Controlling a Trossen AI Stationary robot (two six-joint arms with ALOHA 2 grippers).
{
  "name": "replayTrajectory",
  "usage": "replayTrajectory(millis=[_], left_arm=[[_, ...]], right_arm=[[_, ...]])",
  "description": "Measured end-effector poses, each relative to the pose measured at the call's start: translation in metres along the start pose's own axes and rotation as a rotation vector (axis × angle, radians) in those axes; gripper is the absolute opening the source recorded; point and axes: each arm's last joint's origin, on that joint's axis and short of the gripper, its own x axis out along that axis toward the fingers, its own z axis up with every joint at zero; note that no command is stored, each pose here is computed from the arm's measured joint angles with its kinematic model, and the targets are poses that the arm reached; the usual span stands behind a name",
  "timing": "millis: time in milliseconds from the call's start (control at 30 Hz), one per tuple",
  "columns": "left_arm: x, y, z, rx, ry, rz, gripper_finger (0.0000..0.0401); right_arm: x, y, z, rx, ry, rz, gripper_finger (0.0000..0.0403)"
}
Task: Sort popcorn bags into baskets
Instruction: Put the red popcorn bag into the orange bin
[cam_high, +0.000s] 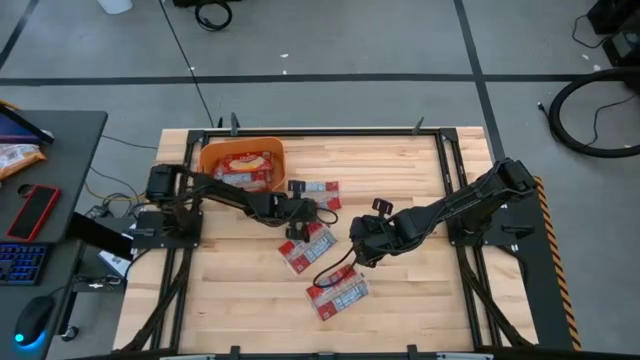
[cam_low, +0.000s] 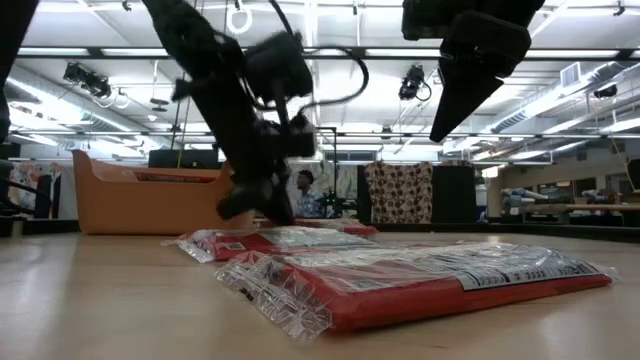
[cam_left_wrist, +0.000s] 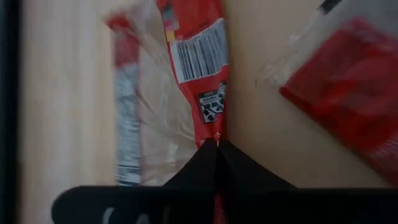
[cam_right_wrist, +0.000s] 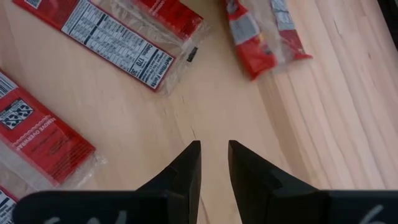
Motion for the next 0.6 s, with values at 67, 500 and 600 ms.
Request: replayTrajectory(millis=[67,500,600], left_arm=[[-0.019,0.005,0.004,0.008,-0.016,0.037,0.0012],[-0.184,0.063,-0.004,-0.172,-0.346,0.258,0.0003],[-0.208,0.075,-0.02,-0.206,-0.346,0.335,0.0002]], right_arm=[[0.0,0.0,0.0,-0.003,0.0,0.0,0.0087],[0.0,0.002,0.003,-0.01,-0.025,0.014,0.0087],[0.0,0.002,0.003,-0.012,-0.03,0.017,0.0087]])
